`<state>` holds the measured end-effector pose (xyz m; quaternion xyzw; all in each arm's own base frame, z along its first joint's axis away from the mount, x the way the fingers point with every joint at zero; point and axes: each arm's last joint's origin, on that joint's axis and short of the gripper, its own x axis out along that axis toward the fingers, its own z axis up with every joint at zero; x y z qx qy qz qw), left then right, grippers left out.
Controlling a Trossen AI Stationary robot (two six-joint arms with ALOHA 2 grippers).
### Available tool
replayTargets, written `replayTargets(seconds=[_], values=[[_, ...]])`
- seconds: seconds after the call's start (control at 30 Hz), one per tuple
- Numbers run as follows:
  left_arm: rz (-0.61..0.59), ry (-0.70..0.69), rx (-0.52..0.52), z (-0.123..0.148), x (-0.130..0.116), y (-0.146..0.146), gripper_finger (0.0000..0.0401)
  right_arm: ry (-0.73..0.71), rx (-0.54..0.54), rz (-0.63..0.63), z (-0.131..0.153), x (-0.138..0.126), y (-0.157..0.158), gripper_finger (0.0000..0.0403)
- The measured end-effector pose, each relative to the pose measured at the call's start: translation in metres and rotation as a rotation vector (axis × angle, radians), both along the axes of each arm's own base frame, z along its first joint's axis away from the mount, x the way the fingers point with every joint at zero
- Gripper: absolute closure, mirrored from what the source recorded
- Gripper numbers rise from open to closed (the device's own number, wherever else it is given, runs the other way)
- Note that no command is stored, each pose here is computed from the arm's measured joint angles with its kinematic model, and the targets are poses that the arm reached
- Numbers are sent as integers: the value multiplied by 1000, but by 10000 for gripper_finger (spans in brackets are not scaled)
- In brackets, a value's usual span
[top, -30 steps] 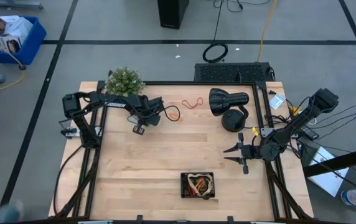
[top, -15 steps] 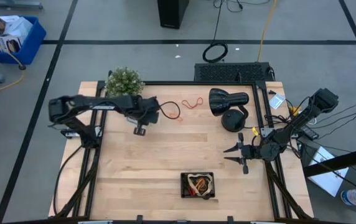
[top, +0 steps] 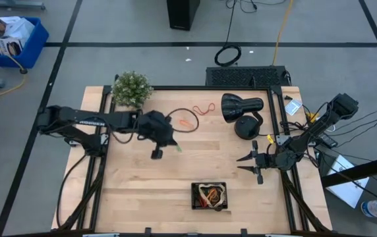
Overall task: Pick and place rubber bands into bin
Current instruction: Put the green rubber band into the black bin
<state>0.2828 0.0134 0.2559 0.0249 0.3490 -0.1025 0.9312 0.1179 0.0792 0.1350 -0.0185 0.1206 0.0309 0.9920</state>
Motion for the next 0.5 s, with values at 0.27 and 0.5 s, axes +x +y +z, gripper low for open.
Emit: replayTargets(seconds=[0.27, 0.5], values=[[-145, -236, -82, 10, 23, -55, 400, 1, 0, 0, 0, 0, 0, 286], [-206, -334, -121, -6, 44, -94, 401, -9, 8, 1, 1, 0, 0, 287]])
